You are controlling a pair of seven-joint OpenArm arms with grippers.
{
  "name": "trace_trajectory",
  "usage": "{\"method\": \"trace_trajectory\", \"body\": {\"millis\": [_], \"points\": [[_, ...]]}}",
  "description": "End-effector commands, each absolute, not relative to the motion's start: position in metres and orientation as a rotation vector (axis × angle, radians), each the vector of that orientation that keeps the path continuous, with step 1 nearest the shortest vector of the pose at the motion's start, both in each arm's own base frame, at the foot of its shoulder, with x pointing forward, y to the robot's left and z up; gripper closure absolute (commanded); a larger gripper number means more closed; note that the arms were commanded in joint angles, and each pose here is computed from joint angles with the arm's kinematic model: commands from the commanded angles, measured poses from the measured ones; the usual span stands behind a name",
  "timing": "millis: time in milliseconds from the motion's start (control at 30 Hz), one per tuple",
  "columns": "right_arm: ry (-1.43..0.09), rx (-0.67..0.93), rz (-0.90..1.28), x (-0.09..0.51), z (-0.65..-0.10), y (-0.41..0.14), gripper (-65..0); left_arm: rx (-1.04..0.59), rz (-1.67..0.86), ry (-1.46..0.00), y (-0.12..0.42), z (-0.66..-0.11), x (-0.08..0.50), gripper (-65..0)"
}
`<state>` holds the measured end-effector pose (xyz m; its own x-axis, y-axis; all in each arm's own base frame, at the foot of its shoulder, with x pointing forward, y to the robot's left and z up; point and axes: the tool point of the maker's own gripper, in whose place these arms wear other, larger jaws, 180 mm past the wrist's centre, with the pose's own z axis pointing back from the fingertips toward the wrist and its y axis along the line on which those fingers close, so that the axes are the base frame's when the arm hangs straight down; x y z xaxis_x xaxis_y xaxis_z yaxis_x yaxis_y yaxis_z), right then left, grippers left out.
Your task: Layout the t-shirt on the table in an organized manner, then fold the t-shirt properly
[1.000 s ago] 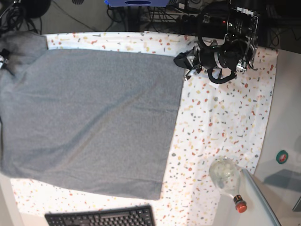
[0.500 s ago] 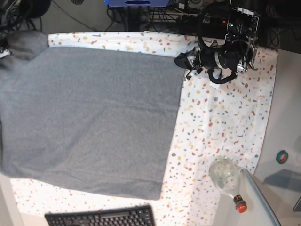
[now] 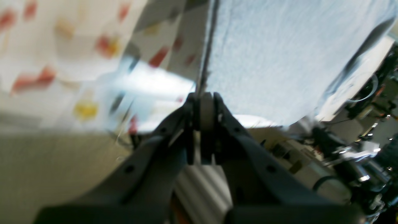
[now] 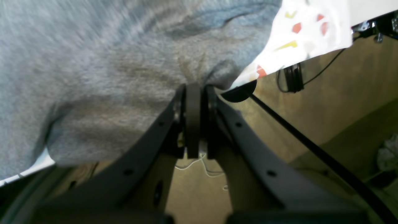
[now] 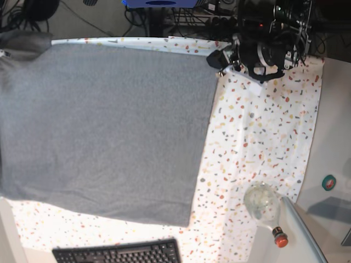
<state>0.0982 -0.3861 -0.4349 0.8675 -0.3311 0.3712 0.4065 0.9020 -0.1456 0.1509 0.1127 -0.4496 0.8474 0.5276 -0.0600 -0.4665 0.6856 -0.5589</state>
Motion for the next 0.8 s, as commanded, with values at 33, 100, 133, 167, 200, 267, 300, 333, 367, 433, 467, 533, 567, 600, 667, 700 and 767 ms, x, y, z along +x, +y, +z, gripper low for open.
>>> {"method": "trace_trajectory", "body": {"millis": [33, 100, 133, 167, 200, 267, 300, 333, 367, 433, 467, 533, 567, 600, 667, 700, 767], "points": [[-0.36, -0.274, -0.374, 0.097, -0.421, -0.399, 0.0, -0.607, 0.527, -0.142, 0.114, -0.437, 0.154, 0.0], [-0.359, -0.274, -0.372, 0.096, -0.421, -0.399, 0.0, -0.616, 0.509, -0.158, 0.111, -0.429, 0.155, 0.0], [-0.361, -0.275, -0.371, 0.096, -0.421, -0.399, 0.0, -0.621, 0.503, -0.167, 0.11, -0.426, 0.157, 0.0], [-0.364, -0.274, -0.369, 0.098, -0.421, -0.398, 0.0, -0.625, 0.497, -0.175, 0.109, -0.423, 0.159, 0.0], [-0.367, -0.273, -0.364, 0.1, -0.421, -0.398, 0.0, -0.625, 0.503, -0.179, 0.109, -0.422, 0.161, 0.0], [-0.382, -0.273, -0.362, 0.109, -0.418, -0.399, 0.0, -0.61, 0.546, -0.173, 0.111, -0.421, 0.166, 0.0], [-0.392, -0.272, -0.362, 0.114, -0.416, -0.399, 0.0, -0.608, 0.565, -0.178, 0.111, -0.419, 0.174, 0.0], [-0.403, -0.272, -0.363, 0.118, -0.415, -0.4, 0.0, -0.607, 0.575, -0.177, 0.11, -0.418, 0.178, 0.0], [-0.415, -0.278, -0.356, 0.124, -0.411, -0.403, 0.0, -0.606, 0.581, -0.186, 0.11, -0.416, 0.185, 0.0], [-0.434, -0.272, -0.306, 0.144, -0.407, -0.4, 0.0, -0.63, 0.582, -0.209, 0.105, -0.41, 0.198, 0.0], [-0.439, -0.269, -0.284, 0.151, -0.406, -0.398, 0.0, -0.636, 0.583, -0.22, 0.104, -0.408, 0.204, 0.0], [-0.465, -0.264, -0.249, 0.171, -0.402, -0.394, 0.0, -0.65, 0.589, -0.232, 0.101, -0.407, 0.215, 0.0], [-0.482, -0.262, -0.24, 0.181, -0.398, -0.393, 0.0, -0.654, 0.597, -0.231, 0.101, -0.408, 0.219, 0.0], [-0.494, -0.257, -0.235, 0.188, -0.397, -0.392, 0.0, -0.657, 0.604, -0.232, 0.101, -0.41, 0.223, 0.0], [-0.507, -0.236, -0.238, 0.203, -0.398, -0.391, 0.0, -0.659, 0.624, -0.222, 0.1, -0.415, 0.23, 0.0], [-0.518, -0.236, -0.24, 0.212, -0.395, -0.396, 0.0, -0.66, 0.634, -0.217, 0.099, -0.418, 0.232, 0.0], [-0.5, -0.207, -0.236, 0.224, -0.403, -0.395, 0.0, -0.661, 0.646, -0.212, 0.1, -0.421, 0.238, 0.0]]}}
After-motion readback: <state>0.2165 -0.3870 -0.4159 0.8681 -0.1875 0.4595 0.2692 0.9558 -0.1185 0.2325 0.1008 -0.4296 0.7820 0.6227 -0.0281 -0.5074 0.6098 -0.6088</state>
